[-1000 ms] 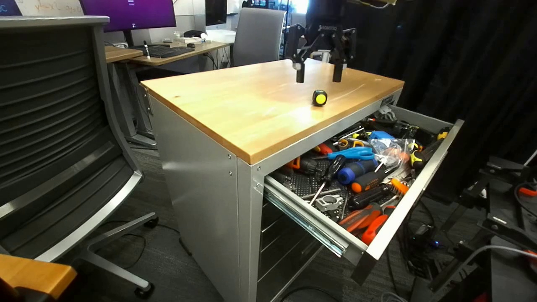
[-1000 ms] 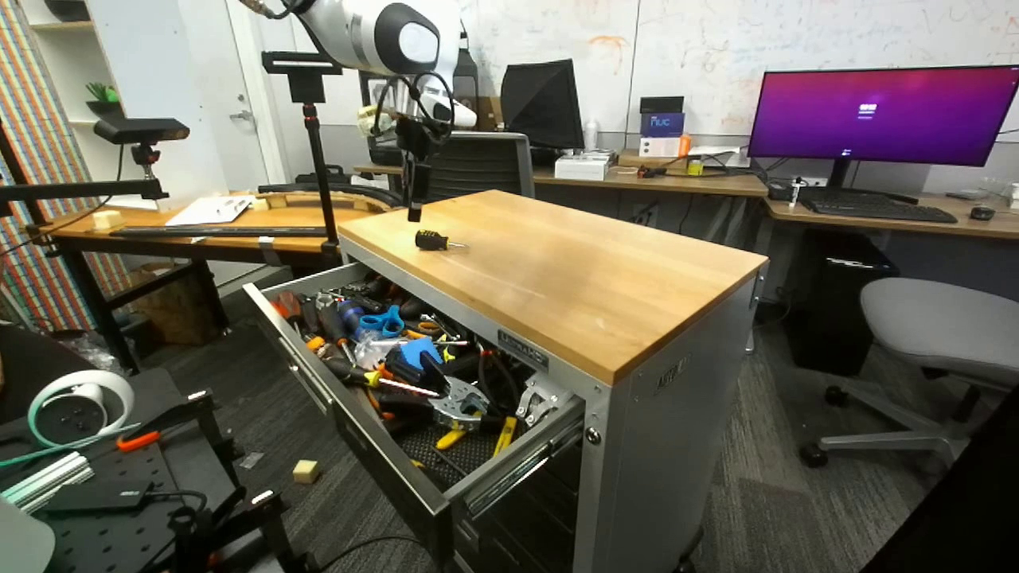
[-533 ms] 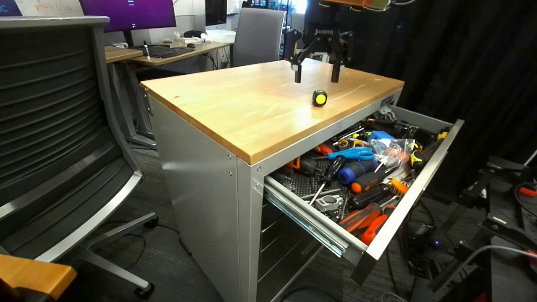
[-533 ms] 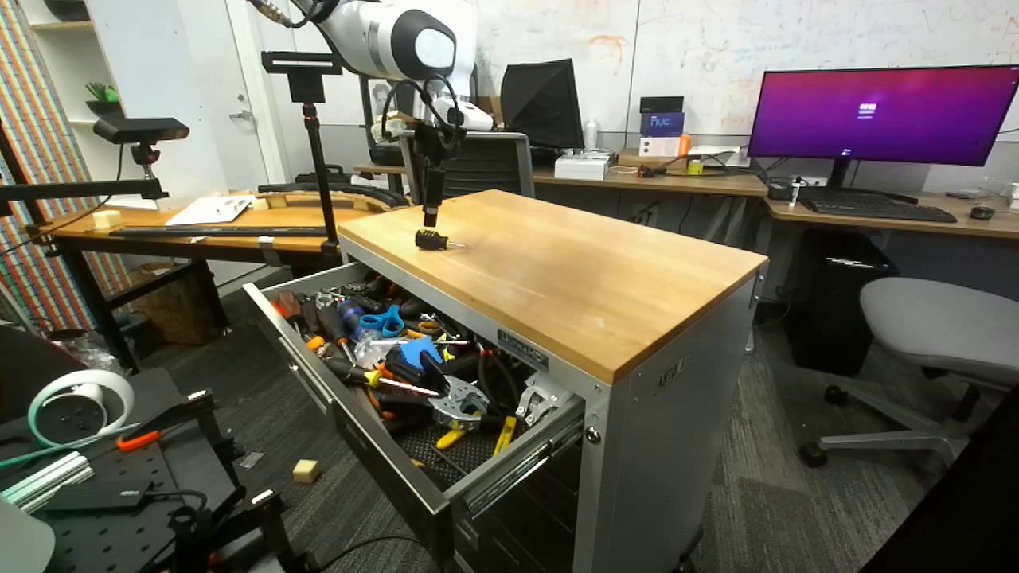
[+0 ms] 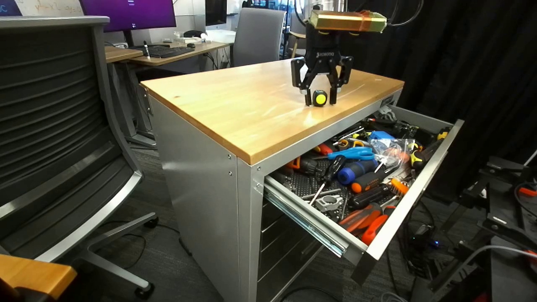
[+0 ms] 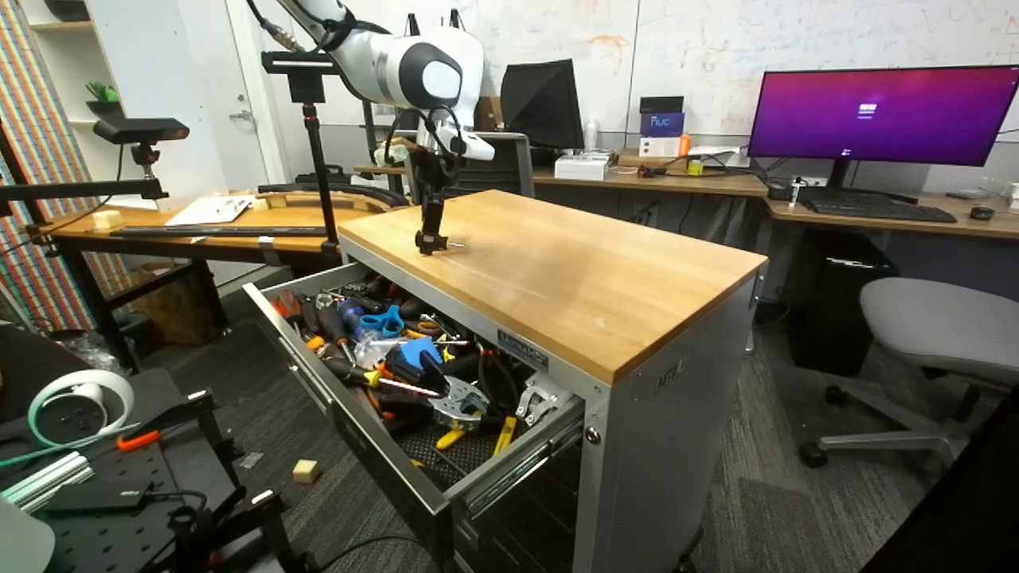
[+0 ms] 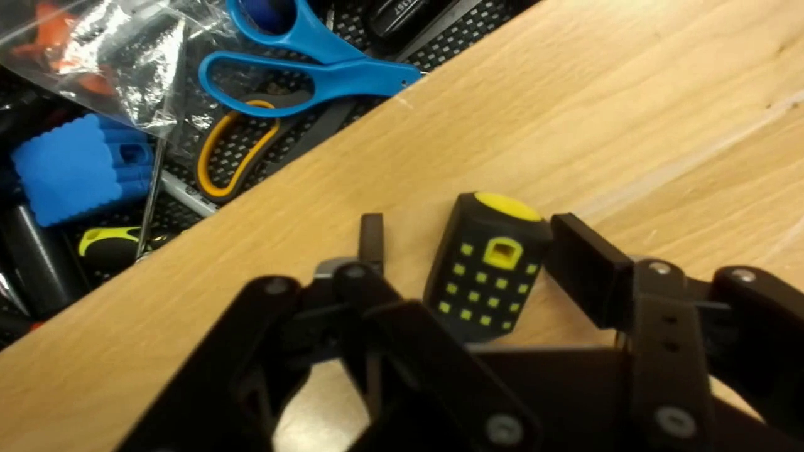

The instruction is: Put the screwdriver in the drawer and close it

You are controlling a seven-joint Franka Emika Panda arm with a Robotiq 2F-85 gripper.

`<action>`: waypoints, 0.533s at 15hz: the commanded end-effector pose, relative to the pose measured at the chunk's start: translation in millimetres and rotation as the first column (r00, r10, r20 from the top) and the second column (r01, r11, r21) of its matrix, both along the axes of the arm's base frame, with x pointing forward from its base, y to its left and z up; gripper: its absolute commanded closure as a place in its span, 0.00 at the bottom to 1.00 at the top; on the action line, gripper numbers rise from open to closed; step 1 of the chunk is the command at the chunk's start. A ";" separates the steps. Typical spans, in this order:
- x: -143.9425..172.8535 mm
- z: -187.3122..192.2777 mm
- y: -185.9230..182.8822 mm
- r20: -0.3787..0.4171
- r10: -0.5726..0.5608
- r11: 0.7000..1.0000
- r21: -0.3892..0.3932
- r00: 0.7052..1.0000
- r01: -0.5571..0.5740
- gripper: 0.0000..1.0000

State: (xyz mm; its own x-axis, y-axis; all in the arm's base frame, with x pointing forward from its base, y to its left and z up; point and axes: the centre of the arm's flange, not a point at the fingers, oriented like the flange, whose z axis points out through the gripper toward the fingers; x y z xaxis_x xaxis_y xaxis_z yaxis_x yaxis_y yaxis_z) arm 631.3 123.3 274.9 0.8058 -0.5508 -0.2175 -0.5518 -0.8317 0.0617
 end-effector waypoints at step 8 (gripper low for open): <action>-10.8 2.1 -14.9 -0.017 0.104 0.993 0.065 0.994 -0.103 0.88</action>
